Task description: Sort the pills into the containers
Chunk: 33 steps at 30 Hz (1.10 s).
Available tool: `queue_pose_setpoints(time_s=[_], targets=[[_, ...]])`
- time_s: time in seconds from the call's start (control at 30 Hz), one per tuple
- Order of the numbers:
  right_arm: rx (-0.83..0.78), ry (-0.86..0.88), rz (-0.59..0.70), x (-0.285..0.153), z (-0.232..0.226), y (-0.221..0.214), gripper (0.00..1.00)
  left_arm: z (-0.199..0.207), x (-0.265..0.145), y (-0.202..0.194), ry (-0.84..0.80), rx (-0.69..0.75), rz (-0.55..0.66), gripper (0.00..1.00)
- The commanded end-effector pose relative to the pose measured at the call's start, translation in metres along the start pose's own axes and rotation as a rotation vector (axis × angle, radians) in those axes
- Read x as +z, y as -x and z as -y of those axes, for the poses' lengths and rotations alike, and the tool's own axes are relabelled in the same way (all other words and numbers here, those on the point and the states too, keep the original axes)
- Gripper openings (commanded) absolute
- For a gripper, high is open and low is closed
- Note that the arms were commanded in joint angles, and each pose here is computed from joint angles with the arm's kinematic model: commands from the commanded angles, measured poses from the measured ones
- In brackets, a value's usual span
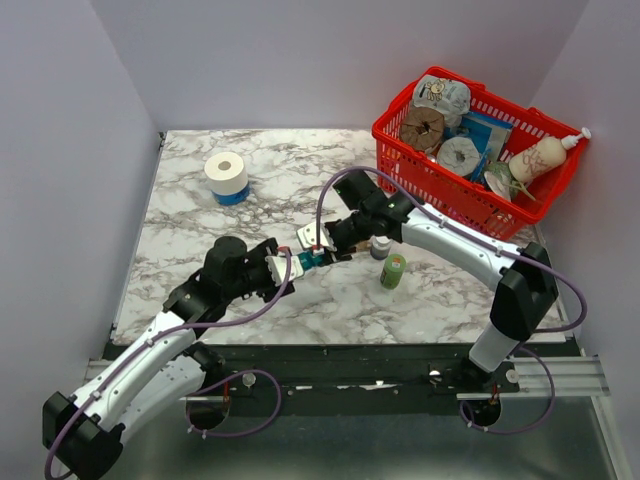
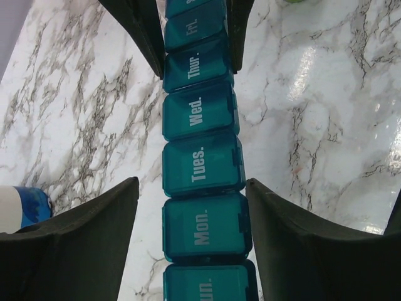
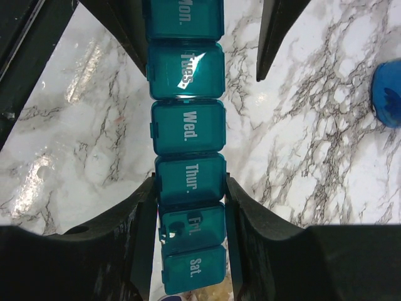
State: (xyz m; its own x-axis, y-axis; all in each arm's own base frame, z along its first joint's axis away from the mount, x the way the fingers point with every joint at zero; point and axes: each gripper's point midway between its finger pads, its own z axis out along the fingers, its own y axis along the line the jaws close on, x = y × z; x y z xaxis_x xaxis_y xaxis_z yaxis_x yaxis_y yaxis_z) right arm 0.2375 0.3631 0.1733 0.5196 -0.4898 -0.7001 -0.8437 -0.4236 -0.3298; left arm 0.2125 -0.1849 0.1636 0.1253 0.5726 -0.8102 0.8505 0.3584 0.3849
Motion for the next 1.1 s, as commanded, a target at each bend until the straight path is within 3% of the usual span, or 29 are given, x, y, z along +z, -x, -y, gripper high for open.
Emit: queue_pose_setpoints(time_s=[0.0,0.13,0.2,0.33,0.37,0.5,0.6,0.7,1.07], targets=[[-0.013,0.009,0.077,-0.007,-0.005,0.024,0.28,-0.001,0.0,-0.001,0.026,-0.015,0.015,0.72],[-0.008,0.01,0.077,-0.006,-0.005,0.023,0.28,0.001,0.0,0.001,0.012,-0.019,0.016,0.44],[-0.008,0.011,0.08,-0.006,-0.006,0.024,0.28,0.001,0.001,0.002,0.008,-0.032,0.017,0.37],[0.006,0.015,0.087,-0.005,-0.008,0.023,0.28,0.003,0.002,0.004,-0.008,-0.037,0.02,0.04],[0.017,0.017,0.091,-0.005,-0.009,0.024,0.29,0.004,0.002,0.003,-0.013,-0.041,0.017,0.0],[0.071,0.031,0.122,-0.005,-0.012,0.032,0.4,0.006,0.004,0.003,-0.021,-0.039,0.029,0.0],[0.113,0.049,0.157,-0.006,-0.016,0.039,0.54,0.007,0.004,0.004,-0.017,-0.032,0.047,0.0],[0.148,0.068,0.182,-0.005,-0.02,0.043,0.61,0.009,0.003,0.005,-0.022,-0.035,0.06,0.0],[0.181,0.098,0.156,0.002,-0.025,0.033,0.6,0.011,0.0,0.01,-0.019,-0.05,0.089,0.0]])
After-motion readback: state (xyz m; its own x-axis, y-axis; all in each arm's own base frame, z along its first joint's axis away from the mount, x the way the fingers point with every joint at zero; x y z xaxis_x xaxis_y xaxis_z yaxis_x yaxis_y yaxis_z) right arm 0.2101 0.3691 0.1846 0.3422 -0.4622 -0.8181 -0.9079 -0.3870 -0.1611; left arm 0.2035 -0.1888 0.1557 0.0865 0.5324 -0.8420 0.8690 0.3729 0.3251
